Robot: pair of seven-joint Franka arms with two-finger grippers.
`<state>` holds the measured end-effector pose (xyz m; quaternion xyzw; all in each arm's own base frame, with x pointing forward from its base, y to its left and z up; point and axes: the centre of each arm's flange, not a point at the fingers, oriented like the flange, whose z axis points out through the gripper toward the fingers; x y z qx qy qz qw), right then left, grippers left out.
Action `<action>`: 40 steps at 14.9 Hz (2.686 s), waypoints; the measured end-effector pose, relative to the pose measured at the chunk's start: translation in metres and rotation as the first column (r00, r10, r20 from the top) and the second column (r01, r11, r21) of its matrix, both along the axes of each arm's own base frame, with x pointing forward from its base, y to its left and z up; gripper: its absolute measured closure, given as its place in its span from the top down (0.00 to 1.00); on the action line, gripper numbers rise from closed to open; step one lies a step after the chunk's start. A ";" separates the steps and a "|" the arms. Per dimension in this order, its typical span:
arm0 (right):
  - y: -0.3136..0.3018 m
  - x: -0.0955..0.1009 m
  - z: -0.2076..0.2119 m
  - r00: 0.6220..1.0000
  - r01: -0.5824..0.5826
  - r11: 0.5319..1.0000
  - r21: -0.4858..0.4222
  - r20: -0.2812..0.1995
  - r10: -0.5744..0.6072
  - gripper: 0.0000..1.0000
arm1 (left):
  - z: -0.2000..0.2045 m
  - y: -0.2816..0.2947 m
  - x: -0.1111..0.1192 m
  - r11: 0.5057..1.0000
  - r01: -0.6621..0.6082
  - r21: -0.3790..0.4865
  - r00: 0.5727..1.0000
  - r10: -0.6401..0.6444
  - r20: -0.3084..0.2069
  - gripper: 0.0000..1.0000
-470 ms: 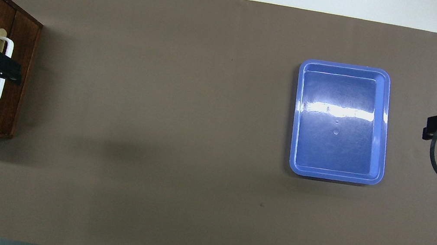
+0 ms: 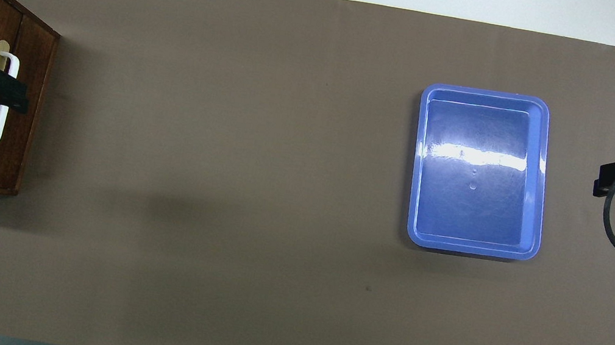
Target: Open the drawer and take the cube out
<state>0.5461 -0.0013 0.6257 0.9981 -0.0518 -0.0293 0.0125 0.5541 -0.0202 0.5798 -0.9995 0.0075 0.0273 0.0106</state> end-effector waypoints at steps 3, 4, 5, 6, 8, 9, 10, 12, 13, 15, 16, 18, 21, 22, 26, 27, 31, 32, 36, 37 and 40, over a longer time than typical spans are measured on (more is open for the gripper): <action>-0.005 0.003 -0.002 1.000 0.010 1.000 0.000 0.026 -0.010 1.00 | -0.022 -0.006 0.008 0.992 0.031 0.124 0.998 -0.038 0.055 1.00; -0.013 0.007 -0.006 0.998 0.032 0.999 0.000 0.056 -0.032 1.00 | -0.033 -0.015 0.011 0.985 0.033 0.169 0.996 -0.045 0.071 1.00; -0.018 0.010 -0.009 0.994 0.078 0.997 0.004 0.078 -0.078 1.00 | -0.043 -0.023 0.013 0.979 0.031 0.201 0.996 -0.048 0.079 1.00; -0.021 0.012 -0.012 0.985 0.147 0.989 0.013 0.089 -0.147 1.00 | -0.052 -0.027 0.017 0.973 0.035 0.230 0.995 -0.055 0.081 1.00; -0.015 0.013 -0.014 0.950 0.297 0.955 0.029 0.097 -0.298 1.00 | -0.075 -0.026 0.028 0.949 0.067 0.307 0.992 -0.095 0.078 1.00; -0.010 0.014 -0.015 0.922 0.373 0.927 0.035 0.097 -0.374 1.00 | -0.089 -0.025 0.036 0.933 0.091 0.348 0.989 -0.124 0.075 1.00; -0.005 0.015 -0.018 0.893 0.440 0.897 0.039 0.092 -0.441 1.00 | -0.104 -0.024 0.043 0.919 0.114 0.379 0.985 -0.153 0.075 1.00; 0.007 0.020 -0.031 0.829 0.553 0.832 0.043 0.070 -0.555 1.00 | -0.129 -0.023 0.057 0.904 0.140 0.404 0.978 -0.190 0.085 1.00; 0.015 0.025 -0.041 0.789 0.611 0.790 0.057 0.043 -0.613 1.00 | -0.137 -0.021 0.060 0.901 0.146 0.409 0.976 -0.198 0.088 1.00; 0.034 0.038 -0.063 0.685 0.727 0.681 0.093 -0.021 -0.728 1.00 | -0.148 -0.016 0.063 0.892 0.158 0.423 0.972 -0.216 0.091 1.00; 0.043 0.045 -0.075 0.614 0.788 0.606 0.105 -0.059 -0.787 1.00 | -0.154 -0.015 0.064 0.888 0.166 0.430 0.971 -0.224 0.088 1.00; 0.068 0.058 -0.099 0.433 0.901 0.418 0.116 -0.187 -0.882 1.00 | -0.165 -0.013 0.065 0.875 0.185 0.447 0.967 -0.243 0.074 1.00; 0.099 0.068 -0.124 0.180 0.984 0.168 0.065 -0.335 -0.925 1.00 | -0.183 -0.010 0.069 0.862 0.207 0.463 0.963 -0.262 0.057 1.00; 0.108 0.069 -0.129 0.118 0.993 0.106 0.052 -0.356 -0.927 1.00 | -0.185 -0.008 0.069 0.862 0.206 0.463 0.964 -0.260 0.055 1.00; 0.146 0.068 -0.150 0.032 0.999 0.020 0.033 -0.400 -0.916 1.00 | -0.186 -0.006 0.070 0.862 0.205 0.464 0.964 -0.259 0.054 1.00; 0.154 0.068 -0.152 0.042 0.999 0.030 0.035 -0.400 -0.916 1.00 | -0.187 -0.006 0.069 0.861 0.206 0.464 0.964 -0.259 0.052 1.00; 0.178 0.066 -0.166 0.141 0.990 0.127 0.062 -0.406 -0.903 1.00 | -0.198 -0.010 0.065 0.866 0.197 0.459 0.968 -0.245 0.046 1.00; 0.184 0.067 -0.172 0.175 0.984 0.159 0.074 -0.410 -0.895 1.00 | -0.199 -0.011 0.065 0.870 0.178 0.461 0.971 -0.231 0.061 1.00; 0.202 0.079 -0.192 0.243 0.970 0.216 0.111 -0.459 -0.854 1.00 | -0.199 -0.017 0.067 0.892 0.083 0.444 0.979 -0.155 0.128 1.00; 0.210 0.081 -0.195 0.253 0.968 0.225 0.114 -0.461 -0.851 1.00 | -0.197 -0.026 0.068 0.905 0.053 0.423 0.981 -0.127 0.149 1.00; 0.224 0.078 -0.208 0.292 0.956 0.269 0.117 -0.457 -0.840 1.00 | -0.187 -0.063 0.069 0.946 -0.017 0.325 0.981 -0.047 0.189 1.00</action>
